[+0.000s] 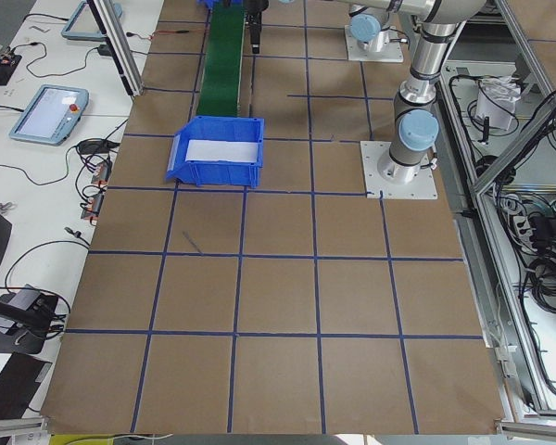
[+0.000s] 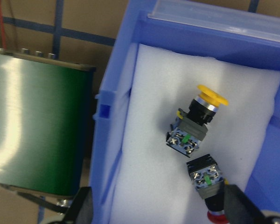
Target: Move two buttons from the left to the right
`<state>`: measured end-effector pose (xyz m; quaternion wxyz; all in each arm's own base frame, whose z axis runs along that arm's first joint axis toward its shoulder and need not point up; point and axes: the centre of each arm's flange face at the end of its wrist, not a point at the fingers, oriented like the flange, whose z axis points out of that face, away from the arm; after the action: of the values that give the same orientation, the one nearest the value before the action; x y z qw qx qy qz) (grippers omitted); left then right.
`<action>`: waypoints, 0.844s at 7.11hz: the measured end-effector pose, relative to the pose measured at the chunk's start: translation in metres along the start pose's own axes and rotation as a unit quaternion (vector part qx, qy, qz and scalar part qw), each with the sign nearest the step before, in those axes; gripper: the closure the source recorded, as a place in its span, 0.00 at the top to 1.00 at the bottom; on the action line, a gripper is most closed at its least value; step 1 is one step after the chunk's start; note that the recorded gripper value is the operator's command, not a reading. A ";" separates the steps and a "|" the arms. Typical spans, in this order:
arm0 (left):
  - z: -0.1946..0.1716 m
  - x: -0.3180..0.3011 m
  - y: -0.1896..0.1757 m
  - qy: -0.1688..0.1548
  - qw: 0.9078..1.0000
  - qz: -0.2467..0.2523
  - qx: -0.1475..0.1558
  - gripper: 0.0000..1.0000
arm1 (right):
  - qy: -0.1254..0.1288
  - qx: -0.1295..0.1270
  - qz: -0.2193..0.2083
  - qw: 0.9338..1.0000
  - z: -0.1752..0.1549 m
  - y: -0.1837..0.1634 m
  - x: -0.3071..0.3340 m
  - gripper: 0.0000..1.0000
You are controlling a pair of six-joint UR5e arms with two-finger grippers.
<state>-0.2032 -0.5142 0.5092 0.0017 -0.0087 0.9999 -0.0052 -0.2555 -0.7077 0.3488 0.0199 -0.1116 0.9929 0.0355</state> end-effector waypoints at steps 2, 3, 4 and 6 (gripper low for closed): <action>0.000 -0.001 0.000 0.000 1.000 -0.001 0.000 1.00 | -0.007 -0.016 -0.014 1.000 -0.030 -0.012 -0.067 0.99; 0.000 -0.001 0.000 0.000 1.000 -0.001 0.000 1.00 | -0.001 -0.024 -0.016 1.000 -0.049 -0.019 -0.112 0.99; 0.000 -0.001 0.000 0.000 1.000 -0.001 0.000 1.00 | 0.013 -0.028 -0.011 0.999 -0.071 -0.023 -0.164 0.98; 0.000 -0.001 0.000 -0.001 1.000 -0.001 0.000 1.00 | 0.032 -0.020 -0.018 0.999 -0.103 -0.030 -0.268 0.97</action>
<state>-0.2023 -0.5139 0.5090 0.0024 -0.0094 0.9999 -0.0050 0.0090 -0.6851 0.4619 -0.0134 -0.1307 0.9900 0.0512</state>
